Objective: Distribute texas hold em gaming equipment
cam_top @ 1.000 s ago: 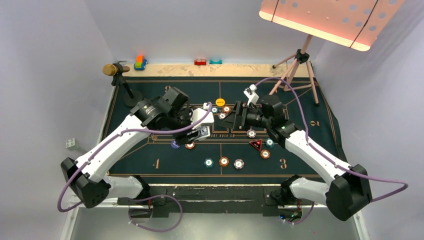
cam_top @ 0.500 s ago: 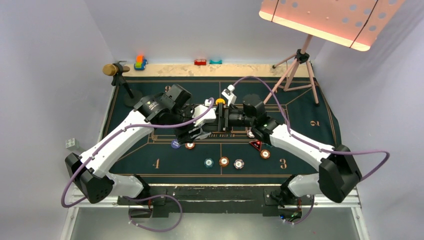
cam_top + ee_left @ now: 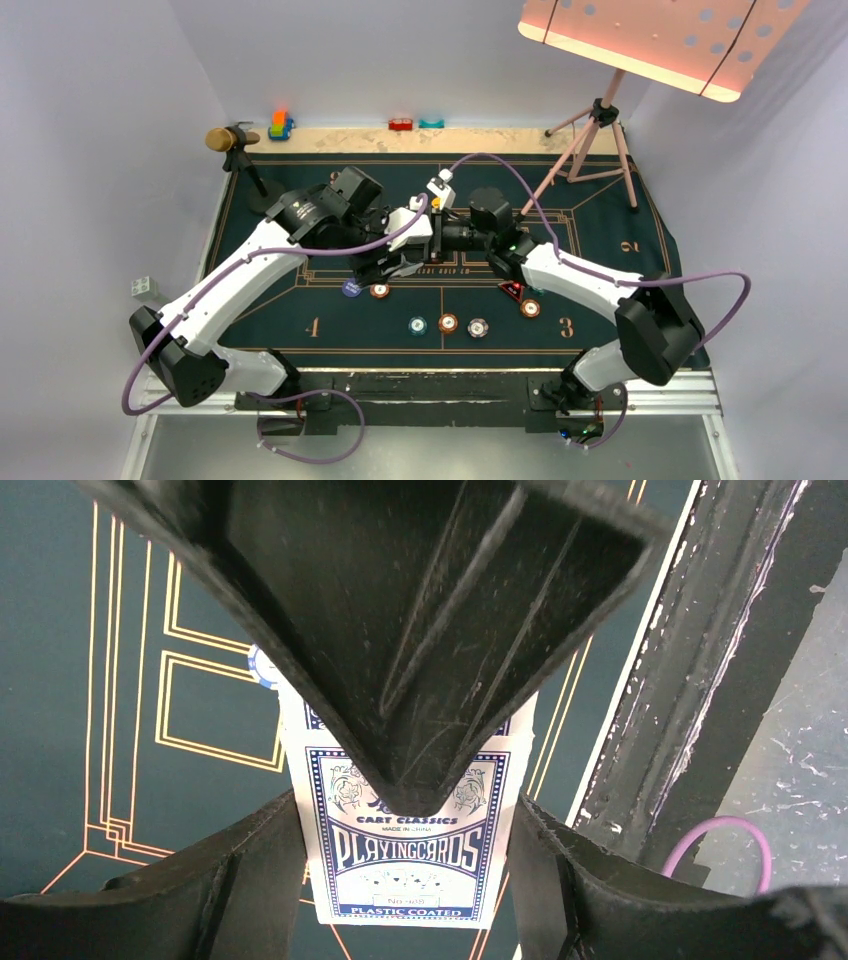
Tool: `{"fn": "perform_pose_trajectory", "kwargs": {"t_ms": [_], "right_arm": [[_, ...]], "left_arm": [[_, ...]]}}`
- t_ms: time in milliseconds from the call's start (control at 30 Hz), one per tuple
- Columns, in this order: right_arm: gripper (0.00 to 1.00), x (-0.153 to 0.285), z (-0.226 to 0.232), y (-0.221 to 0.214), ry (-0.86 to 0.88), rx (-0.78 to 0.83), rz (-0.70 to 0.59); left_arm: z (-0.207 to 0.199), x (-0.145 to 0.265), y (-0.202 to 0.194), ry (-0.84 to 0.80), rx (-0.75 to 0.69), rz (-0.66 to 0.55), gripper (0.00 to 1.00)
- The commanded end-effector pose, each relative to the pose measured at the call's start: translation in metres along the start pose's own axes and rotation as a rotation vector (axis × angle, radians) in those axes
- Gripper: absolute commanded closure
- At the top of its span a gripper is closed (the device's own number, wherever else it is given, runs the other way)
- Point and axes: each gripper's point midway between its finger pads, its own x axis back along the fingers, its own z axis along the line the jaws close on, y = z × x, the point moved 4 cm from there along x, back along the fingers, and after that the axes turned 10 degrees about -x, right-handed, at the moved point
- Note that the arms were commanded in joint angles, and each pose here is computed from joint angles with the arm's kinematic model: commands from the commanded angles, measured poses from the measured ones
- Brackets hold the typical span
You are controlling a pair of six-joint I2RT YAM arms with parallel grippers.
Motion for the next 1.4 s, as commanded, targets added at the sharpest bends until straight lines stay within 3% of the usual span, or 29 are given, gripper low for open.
{"fn": "perform_pose_trajectory", "kwargs": {"t_ms": [0,200,233,333,367,567,700,1167,1233,1367], "right_arm": [[0.57,-0.006,0.02,0.002,0.074,0.02,0.021],[0.68,-0.006,0.019,0.002,0.069,0.017,0.032],[0.7,-0.006,0.019,0.001,0.069,0.016,0.032],[0.71,-0.004,0.019,0.001,0.071,0.017,0.03],[0.71,-0.003,0.019,0.001,0.074,0.016,0.03],[0.71,0.001,0.022,0.001,0.112,0.003,0.034],[0.71,0.001,0.026,0.001,0.128,0.001,0.036],[0.71,0.001,0.026,0.003,0.107,-0.049,0.021],[0.71,0.001,0.026,0.004,0.103,-0.054,0.017],[0.71,0.002,0.024,0.004,0.086,-0.059,0.011]], "left_arm": [[0.009,0.012,0.018,0.04,-0.005,-0.069,1.0],[0.015,0.011,0.021,0.057,-0.02,-0.072,0.98],[0.014,0.011,0.021,0.047,-0.025,-0.066,0.83],[0.009,0.013,0.019,0.023,-0.039,-0.062,0.14],[0.007,0.014,0.018,0.02,-0.049,-0.071,0.02],[0.0,0.017,0.019,0.048,-0.142,-0.183,0.0],[-0.001,0.01,0.018,-0.027,-0.119,-0.226,0.0],[0.007,-0.005,0.01,-0.046,-0.133,-0.222,0.0],[0.007,-0.003,0.011,-0.051,-0.136,-0.227,0.05],[0.013,0.003,0.011,-0.043,-0.128,-0.231,0.27]]}}
